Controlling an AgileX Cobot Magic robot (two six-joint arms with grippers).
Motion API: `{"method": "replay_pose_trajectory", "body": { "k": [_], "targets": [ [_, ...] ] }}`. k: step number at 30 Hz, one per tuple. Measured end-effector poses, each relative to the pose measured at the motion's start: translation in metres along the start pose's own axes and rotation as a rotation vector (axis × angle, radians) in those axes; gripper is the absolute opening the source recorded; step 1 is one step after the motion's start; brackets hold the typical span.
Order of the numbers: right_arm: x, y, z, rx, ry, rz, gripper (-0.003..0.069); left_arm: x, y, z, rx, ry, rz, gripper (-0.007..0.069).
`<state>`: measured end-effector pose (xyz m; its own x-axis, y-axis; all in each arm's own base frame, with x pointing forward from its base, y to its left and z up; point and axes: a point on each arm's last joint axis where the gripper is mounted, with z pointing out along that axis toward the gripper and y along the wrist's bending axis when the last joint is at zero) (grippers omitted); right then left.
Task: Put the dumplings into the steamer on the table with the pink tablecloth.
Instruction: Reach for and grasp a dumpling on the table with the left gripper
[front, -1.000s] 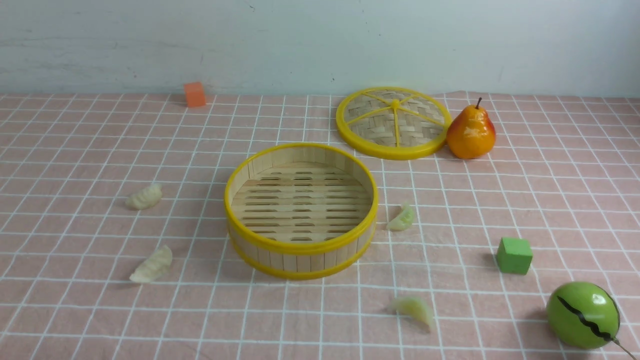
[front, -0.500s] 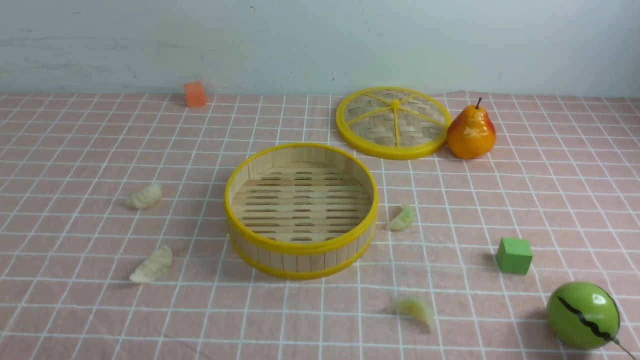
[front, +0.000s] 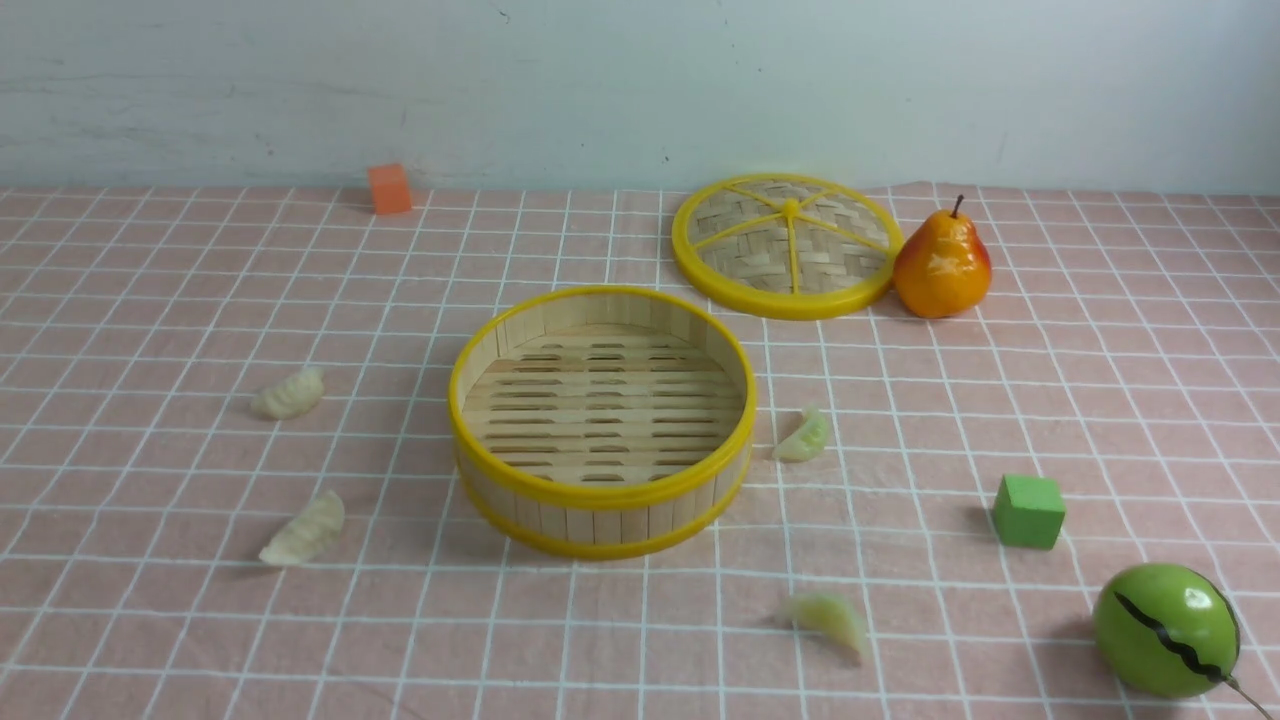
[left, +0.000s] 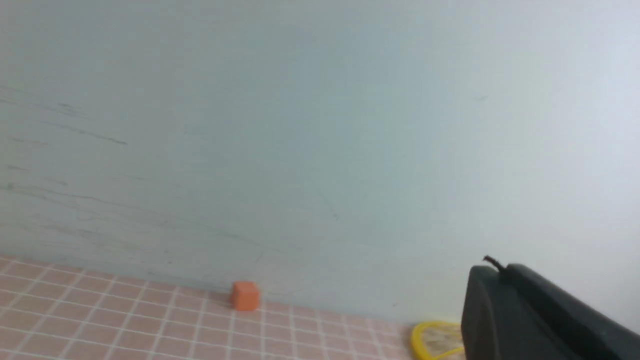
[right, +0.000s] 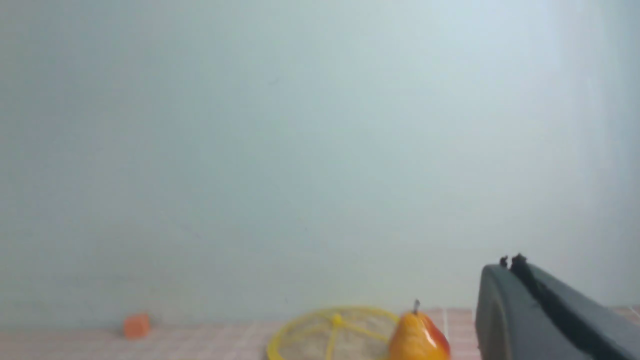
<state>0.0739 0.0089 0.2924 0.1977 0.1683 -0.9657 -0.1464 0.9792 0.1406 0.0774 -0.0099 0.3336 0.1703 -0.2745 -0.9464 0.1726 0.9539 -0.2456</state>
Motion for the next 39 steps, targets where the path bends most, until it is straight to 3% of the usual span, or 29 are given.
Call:
{"method": "replay_pose_trajectory", "body": {
  "k": [3,6,8,9,10,11,14,17,23,28,30,34,39],
  "targets": [
    [0.004,-0.002,0.02,0.025,0.164,-0.083,-0.0018,-0.001,-0.001,0.03,-0.008,0.074,0.073,-0.0014],
    [0.027,-0.008,0.05,0.073,0.522,-0.141,-0.0018,0.02,0.006,0.074,-0.046,0.261,0.078,-0.0014],
    [0.04,-0.011,0.06,0.095,0.682,-0.143,-0.0018,0.036,0.012,0.095,-0.119,0.39,0.007,-0.0014],
    [0.047,-0.012,0.067,0.111,0.794,-0.138,-0.0018,0.046,0.017,0.107,-0.207,0.469,-0.013,-0.0014],
    [0.047,-0.012,0.069,0.113,0.807,-0.135,-0.0018,0.048,0.017,0.108,-0.185,0.494,-0.025,-0.0014],
    [0.057,-0.014,0.077,0.128,0.969,-0.116,-0.0018,0.056,0.02,0.12,-0.262,0.598,-0.038,-0.0014],
    [0.063,-0.012,0.088,0.117,1.097,-0.086,-0.0018,0.062,0.021,0.137,-0.361,0.725,-0.049,-0.0014],
    [0.067,-0.002,0.108,0.001,1.198,-0.052,-0.0018,0.064,0.02,0.17,-0.449,0.855,-0.05,-0.0014],
    [0.067,0.014,0.118,-0.22,1.189,-0.03,-0.0018,0.078,0.018,0.228,-0.422,0.981,0.02,-0.0008],
    [0.065,0.023,0.117,-0.369,1.173,-0.055,-0.0015,0.111,0.023,0.271,-0.383,1.078,0.137,0.0127],
    [0.064,0.025,0.117,-0.405,1.162,-0.068,-0.0012,0.131,0.028,0.296,-0.376,1.107,0.181,0.0262],
    [0.064,0.026,0.117,-0.416,1.157,-0.08,-0.001,0.161,0.047,0.326,-0.423,1.151,0.185,0.0432],
    [0.065,0.026,0.117,-0.418,1.158,-0.075,-0.0006,0.191,0.086,0.35,-0.504,1.189,0.158,0.0489]
  ]
}}
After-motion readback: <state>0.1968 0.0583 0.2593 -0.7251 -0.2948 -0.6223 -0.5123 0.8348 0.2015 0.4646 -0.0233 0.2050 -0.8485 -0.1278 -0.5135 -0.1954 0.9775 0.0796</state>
